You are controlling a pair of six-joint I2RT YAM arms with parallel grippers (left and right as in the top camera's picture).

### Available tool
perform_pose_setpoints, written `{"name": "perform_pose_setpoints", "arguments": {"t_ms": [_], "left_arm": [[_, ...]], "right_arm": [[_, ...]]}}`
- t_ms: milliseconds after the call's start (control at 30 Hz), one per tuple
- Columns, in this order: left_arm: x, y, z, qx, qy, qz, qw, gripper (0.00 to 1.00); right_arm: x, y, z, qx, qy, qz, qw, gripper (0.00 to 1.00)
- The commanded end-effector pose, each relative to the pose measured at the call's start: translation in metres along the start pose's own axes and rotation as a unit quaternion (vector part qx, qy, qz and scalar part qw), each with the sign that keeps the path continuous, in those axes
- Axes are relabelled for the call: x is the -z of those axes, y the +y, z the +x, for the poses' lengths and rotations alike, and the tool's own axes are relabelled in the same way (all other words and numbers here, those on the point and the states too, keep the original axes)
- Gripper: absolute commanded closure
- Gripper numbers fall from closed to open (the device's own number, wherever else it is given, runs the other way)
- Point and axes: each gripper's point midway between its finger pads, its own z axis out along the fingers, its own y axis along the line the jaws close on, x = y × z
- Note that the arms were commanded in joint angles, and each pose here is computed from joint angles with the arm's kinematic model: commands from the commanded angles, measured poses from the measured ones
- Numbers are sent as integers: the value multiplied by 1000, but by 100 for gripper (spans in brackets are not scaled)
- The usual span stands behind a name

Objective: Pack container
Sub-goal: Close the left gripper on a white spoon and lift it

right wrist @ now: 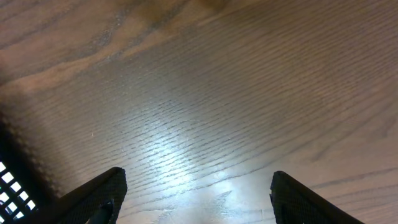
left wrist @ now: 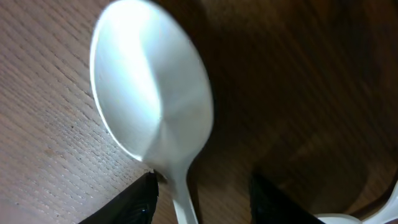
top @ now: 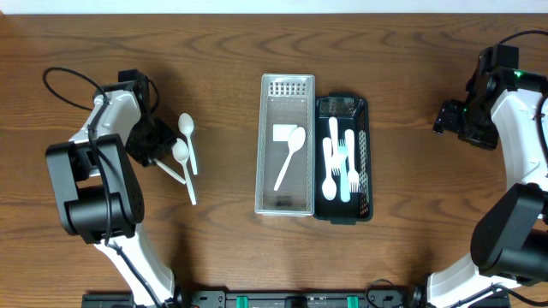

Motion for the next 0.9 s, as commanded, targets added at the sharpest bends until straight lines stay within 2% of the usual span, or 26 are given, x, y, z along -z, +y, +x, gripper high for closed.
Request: {"name": "perform_pose_setpoints", "arguments": {"t_ms": [0, 133, 233, 433, 500, 600, 667, 867], "left_arm": [[-18, 15, 13, 14, 29, -13, 999, 50], [-27, 23, 17, 24, 39, -9, 999, 51], [-28, 25, 17, 16, 41, -9, 999, 61], [-28, 25, 17, -12, 41, -9, 999, 70], [-28, 25, 17, -21, 40, -8, 999, 75], [-28, 25, 17, -32, 40, -8, 999, 89], [-28, 25, 17, -33, 40, -8, 999, 93], [-20, 24, 14, -50, 29, -1, 998, 94]], "right_arm": [[-4, -4, 1, 3, 7, 2, 1000, 23], [-4, -4, 2, 5, 8, 2, 1000, 23], [-4, -4, 2, 5, 9, 2, 1000, 23], [-4, -4, 4, 5, 12, 2, 1000, 23], [-4, -4, 4, 5, 12, 3, 1000, 23], [-4, -4, 4, 5, 12, 3, 1000, 23], [-4, -4, 4, 5, 12, 3, 1000, 24], [-4, -4, 4, 5, 12, 3, 1000, 23]]}}
